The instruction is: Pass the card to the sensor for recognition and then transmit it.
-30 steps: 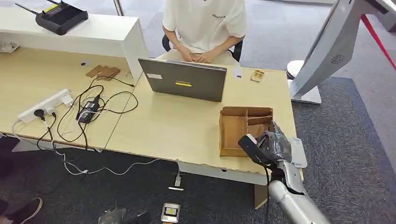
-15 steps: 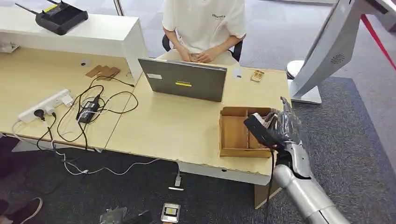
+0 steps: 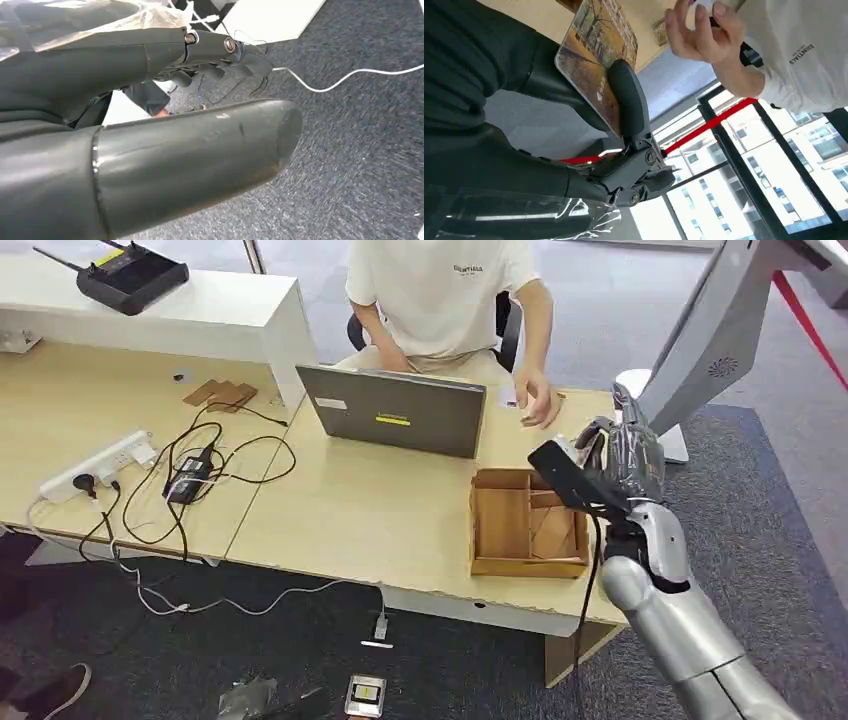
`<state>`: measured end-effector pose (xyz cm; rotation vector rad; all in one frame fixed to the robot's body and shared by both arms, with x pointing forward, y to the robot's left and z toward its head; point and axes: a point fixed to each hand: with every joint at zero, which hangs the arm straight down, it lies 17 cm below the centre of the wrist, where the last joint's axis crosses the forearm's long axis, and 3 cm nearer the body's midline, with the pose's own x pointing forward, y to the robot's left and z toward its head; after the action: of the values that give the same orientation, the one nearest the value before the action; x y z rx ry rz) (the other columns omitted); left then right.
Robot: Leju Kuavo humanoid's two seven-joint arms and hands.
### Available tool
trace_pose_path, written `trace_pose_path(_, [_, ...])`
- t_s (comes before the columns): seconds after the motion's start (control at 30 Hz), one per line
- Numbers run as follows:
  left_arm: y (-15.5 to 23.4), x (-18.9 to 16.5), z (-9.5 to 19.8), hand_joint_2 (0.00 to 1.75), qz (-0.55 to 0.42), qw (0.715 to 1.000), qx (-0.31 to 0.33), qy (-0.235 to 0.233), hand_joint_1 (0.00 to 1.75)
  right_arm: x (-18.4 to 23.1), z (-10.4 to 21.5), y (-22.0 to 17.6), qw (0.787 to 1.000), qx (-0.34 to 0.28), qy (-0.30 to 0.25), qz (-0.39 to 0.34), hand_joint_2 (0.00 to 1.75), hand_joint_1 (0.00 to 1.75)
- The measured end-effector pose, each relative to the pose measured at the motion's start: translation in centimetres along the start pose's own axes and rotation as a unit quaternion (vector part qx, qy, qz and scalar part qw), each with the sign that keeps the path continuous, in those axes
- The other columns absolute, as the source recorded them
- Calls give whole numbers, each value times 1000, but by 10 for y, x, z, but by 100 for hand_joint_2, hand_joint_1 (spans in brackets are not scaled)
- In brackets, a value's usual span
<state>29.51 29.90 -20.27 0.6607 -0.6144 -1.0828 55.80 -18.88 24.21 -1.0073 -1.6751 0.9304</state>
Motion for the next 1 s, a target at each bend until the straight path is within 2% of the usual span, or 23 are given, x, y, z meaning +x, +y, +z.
trace_pose_path(0.13, [3, 7, -2, 0, -8, 1000, -3, -6, 0, 9, -10, 7, 1000, 27, -10, -7, 175, 175])
trace_pose_path(0.33, [11, 17, -5, 0, -14, 1000, 0, -14, 0, 24, -40, -1, 999, 32, -16, 3, 175, 175])
trace_pose_path(0.57, [13, 27, -6, 0, -20, 1000, -2, -23, 0, 35, -70, -3, 997, 31, -13, 62, 175, 175])
trace_pose_path(0.73, [13, 31, -6, 0, -21, 999, -6, -26, 0, 27, -80, 4, 994, 40, 8, 106, 175, 175])
trace_pose_path(0.77, [13, 31, -6, 0, -21, 999, -6, -26, 0, 24, -81, 5, 993, 42, 13, 112, 175, 168])
trace_pose_path(0.8, [12, 32, -6, 0, -21, 999, -7, -26, 0, 22, -82, 6, 992, 45, 18, 117, 175, 30])
trace_pose_path(0.83, [12, 32, -6, 0, -21, 999, -7, -26, 0, 19, -83, 7, 991, 47, 22, 123, 175, 10])
trace_pose_path(0.87, [13, 32, -6, 0, -20, 999, -7, -27, 0, 17, -83, 8, 990, 48, 26, 129, 175, 0])
trace_pose_path(1.0, [13, 32, -6, 0, -18, 999, -7, -26, 0, 13, -84, 12, 987, 46, 32, 148, 175, 0])
